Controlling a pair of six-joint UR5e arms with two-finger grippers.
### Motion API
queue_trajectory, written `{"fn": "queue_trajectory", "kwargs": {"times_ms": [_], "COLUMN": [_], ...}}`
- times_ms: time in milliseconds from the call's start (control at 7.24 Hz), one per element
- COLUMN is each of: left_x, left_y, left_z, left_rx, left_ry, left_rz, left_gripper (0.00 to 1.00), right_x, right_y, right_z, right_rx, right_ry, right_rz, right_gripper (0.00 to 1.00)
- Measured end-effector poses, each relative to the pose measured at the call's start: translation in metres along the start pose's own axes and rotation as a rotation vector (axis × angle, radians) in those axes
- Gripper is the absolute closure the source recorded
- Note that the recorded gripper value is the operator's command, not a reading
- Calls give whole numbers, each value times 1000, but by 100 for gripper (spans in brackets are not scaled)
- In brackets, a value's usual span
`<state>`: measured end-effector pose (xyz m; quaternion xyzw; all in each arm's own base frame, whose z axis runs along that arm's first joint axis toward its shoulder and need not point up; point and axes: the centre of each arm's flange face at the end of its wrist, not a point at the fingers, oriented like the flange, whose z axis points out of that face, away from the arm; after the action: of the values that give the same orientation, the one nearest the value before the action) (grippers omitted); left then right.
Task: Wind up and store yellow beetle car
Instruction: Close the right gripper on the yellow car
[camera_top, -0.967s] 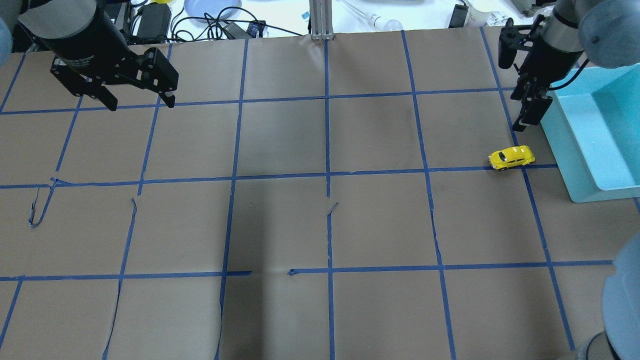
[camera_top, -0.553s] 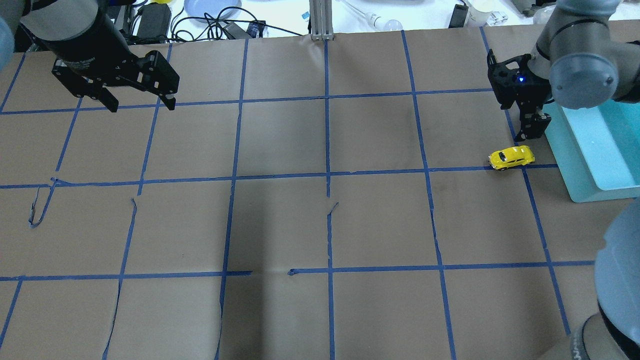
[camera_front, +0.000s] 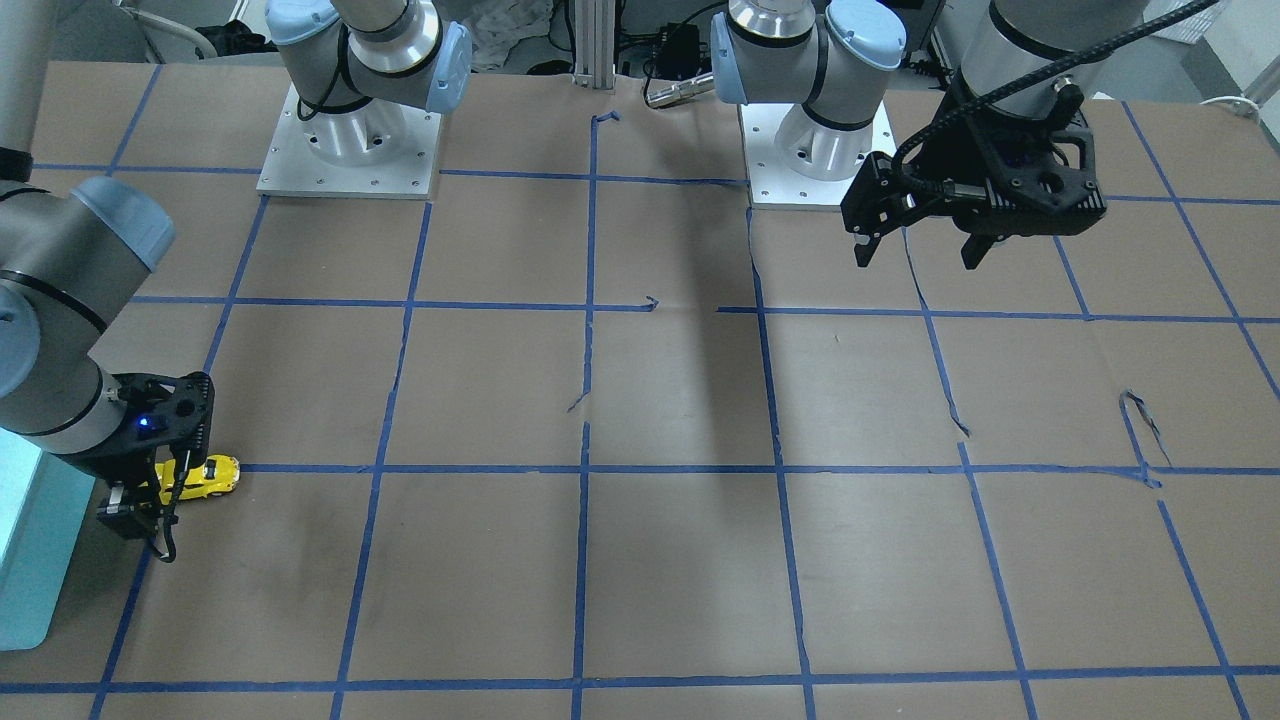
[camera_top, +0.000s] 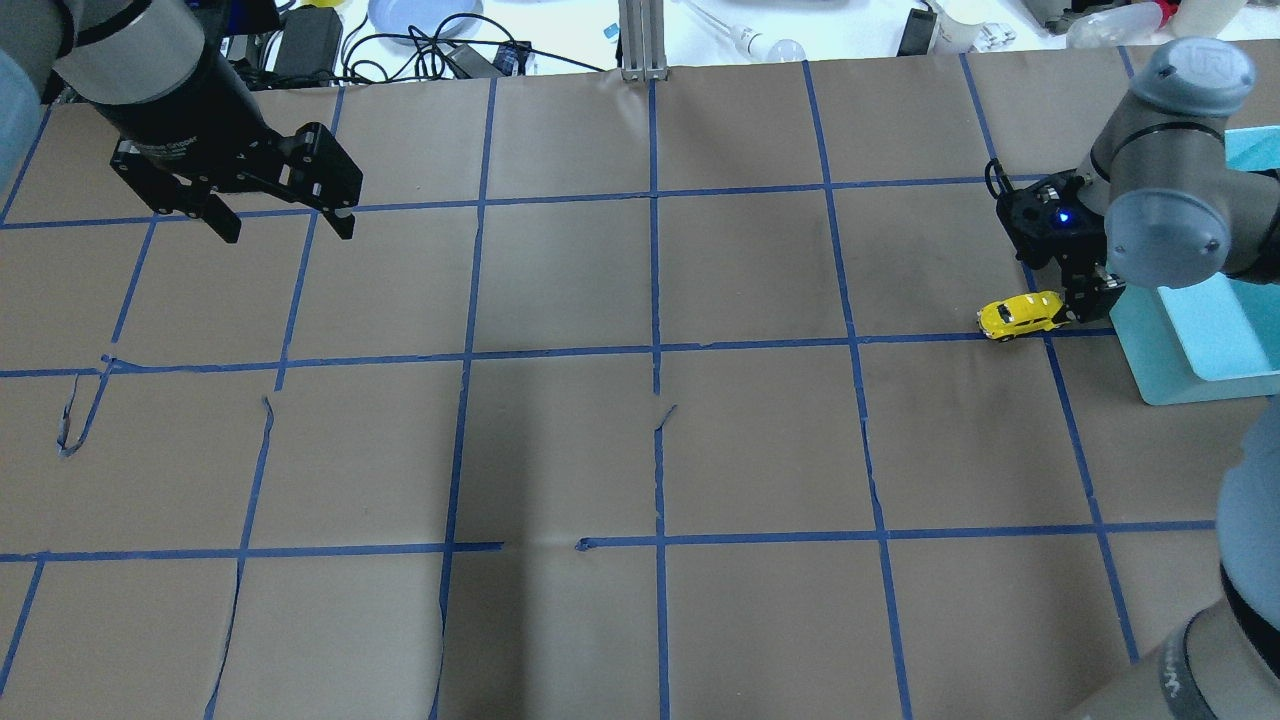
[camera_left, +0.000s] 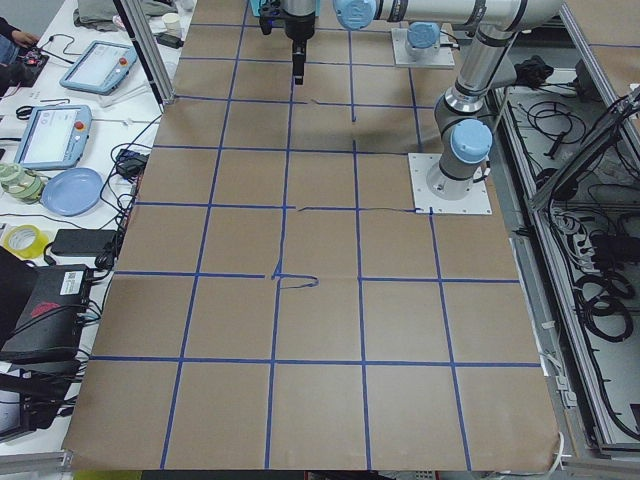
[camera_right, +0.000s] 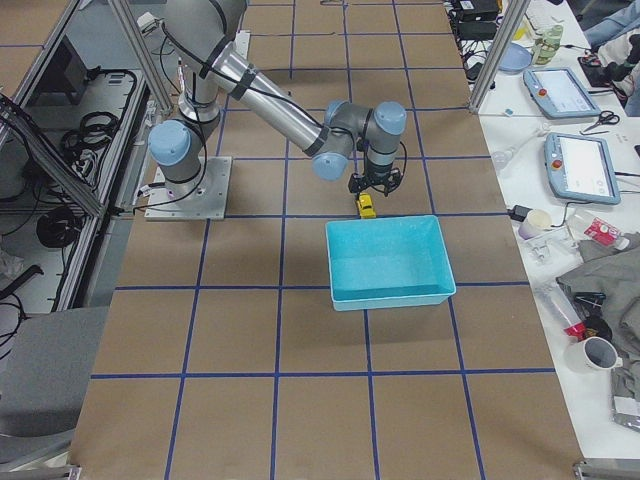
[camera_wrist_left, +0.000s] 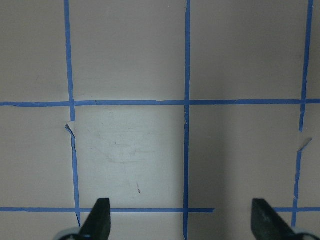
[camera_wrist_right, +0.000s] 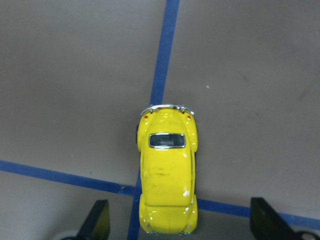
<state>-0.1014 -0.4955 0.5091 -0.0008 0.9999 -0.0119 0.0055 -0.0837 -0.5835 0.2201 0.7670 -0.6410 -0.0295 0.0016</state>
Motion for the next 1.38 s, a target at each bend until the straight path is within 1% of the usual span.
{"fn": "queue_trajectory", "kwargs": {"times_ms": [276, 414, 553, 691, 829, 1105, 1243, 1382], "left_x": [0, 0, -1, -1, -1, -2, -2, -2], "left_y": [0, 0, 0, 0, 0, -1, -1, -1], "left_z": [0, 1, 1, 1, 1, 1, 1, 1], "left_rx": [0, 0, 0, 0, 0, 0, 0, 0], "left_ry": [0, 0, 0, 0, -2, -2, -2, -2], "left_rz": [0, -1, -2, -2, -3, -4, -5, -5], "left_gripper": [0, 0, 0, 0, 0, 0, 0, 0], "right_x": [-13, -12, -10, -8, -8, -9, -10, -13], "right_y": [0, -2, -3, -3, -3, -2, -2, -3], "right_z": [15, 20, 24, 27, 28, 28, 22, 7], "right_rx": [24, 41, 57, 63, 60, 48, 42, 41], "right_ry": [-11, 2, 17, 26, 33, 34, 35, 36], "right_rz": [41, 51, 56, 57, 59, 66, 78, 95], "right_gripper": [0, 1, 21, 56, 58, 82, 85, 85]}}
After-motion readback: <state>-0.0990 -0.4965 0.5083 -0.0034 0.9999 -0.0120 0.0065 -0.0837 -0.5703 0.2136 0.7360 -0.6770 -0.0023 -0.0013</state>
